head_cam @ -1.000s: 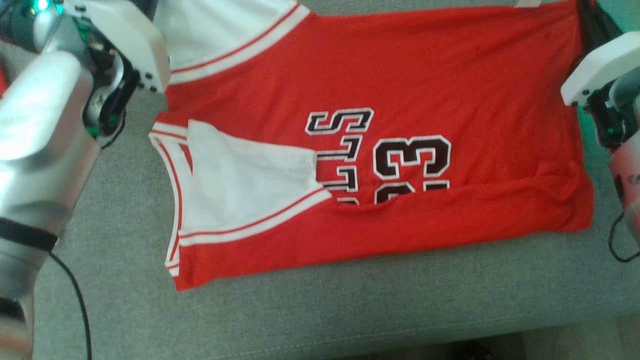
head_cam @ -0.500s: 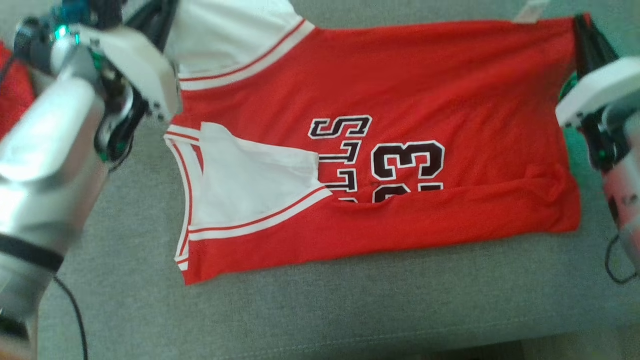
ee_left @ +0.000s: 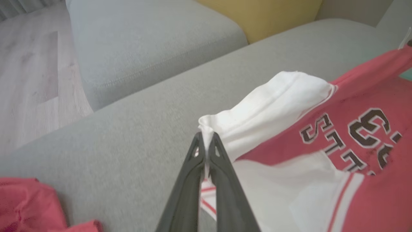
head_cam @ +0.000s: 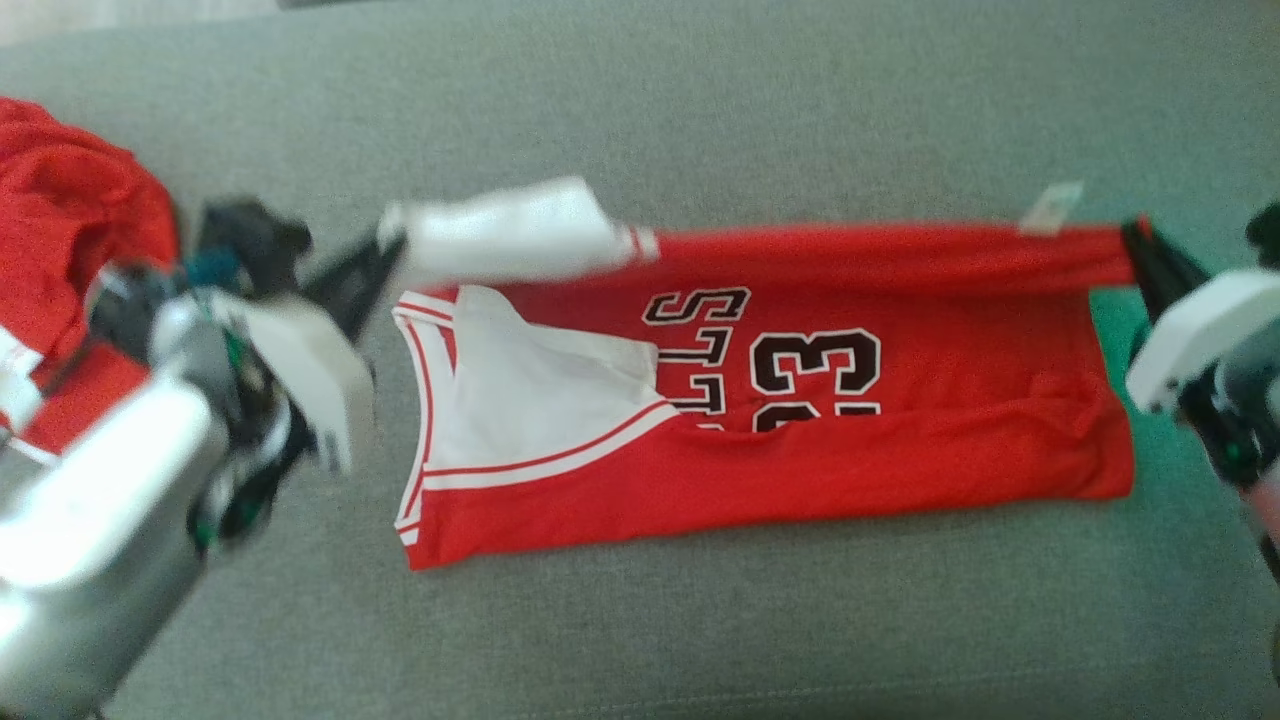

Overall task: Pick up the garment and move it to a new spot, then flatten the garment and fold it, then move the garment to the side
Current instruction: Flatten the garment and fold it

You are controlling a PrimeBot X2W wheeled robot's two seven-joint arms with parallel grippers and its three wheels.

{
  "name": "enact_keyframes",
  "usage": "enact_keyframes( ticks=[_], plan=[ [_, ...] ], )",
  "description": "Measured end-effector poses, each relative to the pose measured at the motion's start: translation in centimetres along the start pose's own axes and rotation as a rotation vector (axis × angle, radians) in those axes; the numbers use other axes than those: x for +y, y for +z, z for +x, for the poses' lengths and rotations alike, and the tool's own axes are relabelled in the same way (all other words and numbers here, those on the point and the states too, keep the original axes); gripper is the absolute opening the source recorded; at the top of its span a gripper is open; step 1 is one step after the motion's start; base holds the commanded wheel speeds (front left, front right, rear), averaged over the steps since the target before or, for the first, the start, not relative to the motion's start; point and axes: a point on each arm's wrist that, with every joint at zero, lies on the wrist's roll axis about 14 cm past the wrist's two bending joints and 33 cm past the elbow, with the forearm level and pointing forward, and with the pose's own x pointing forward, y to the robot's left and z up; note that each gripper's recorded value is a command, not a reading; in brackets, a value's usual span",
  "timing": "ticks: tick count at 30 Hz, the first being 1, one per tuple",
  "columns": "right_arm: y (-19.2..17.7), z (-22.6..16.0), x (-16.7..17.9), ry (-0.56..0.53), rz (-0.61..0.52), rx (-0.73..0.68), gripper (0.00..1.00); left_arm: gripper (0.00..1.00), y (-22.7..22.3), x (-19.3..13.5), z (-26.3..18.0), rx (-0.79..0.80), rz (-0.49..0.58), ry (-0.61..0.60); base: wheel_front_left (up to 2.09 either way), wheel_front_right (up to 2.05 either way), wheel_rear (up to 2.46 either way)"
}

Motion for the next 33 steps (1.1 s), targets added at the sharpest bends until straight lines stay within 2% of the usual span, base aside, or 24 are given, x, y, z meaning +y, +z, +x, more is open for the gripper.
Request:
enact_keyframes(
  ticks=[10, 18, 23, 24, 25, 26, 27, 33],
  plan=[
    [-3.3, -4.2, -0.4, 0.043, -0.054, 0.174, 0.0, 0.0, -3.5, -4.6, -6.2, 0.155, -0.033, -0.086, 0.0, 0.0, 0.0],
    [-5.7, -6.5, -0.5, 0.067, -0.078, 0.298, 0.0, 0.0, -5.5, -6.6, -8.0, 0.258, -0.049, -0.132, 0.0, 0.0, 0.0],
    [-7.0, -7.4, 0.1, 0.085, -0.076, 0.362, 0.0, 0.0, -6.8, -7.0, -7.9, 0.296, -0.018, -0.143, 0.0, 0.0, 0.0],
    [-7.2, -7.6, 0.1, 0.085, -0.073, 0.363, 0.32, 0.0, -7.0, -6.9, -7.8, 0.303, -0.018, -0.14, 0.0, 0.0, 0.0],
    [-7.4, -7.8, 0.0, 0.084, -0.066, 0.374, 1.0, 0.31, -7.2, -6.9, -7.8, 0.309, -0.018, -0.139, 0.0, 0.0, 0.0],
    [-7.6, -7.9, 0.0, 0.084, -0.057, 0.385, 1.0, 0.82, -7.4, -6.9, -7.7, 0.315, -0.017, -0.139, 0.0, 0.0, 0.0],
    [-7.6, -8.1, 0.0, 0.083, -0.053, 0.387, 1.0, 1.0, -7.6, -6.9, -7.6, 0.317, -0.011, -0.136, 0.0, 0.0, 0.0],
    [-4.7, -8.1, -1.6, 0.036, 0.009, 0.269, 1.0, 1.0, -6.4, -5.6, -6.6, 0.24, -0.026, -0.057, 0.0, 0.0, 0.0]
  ],
)
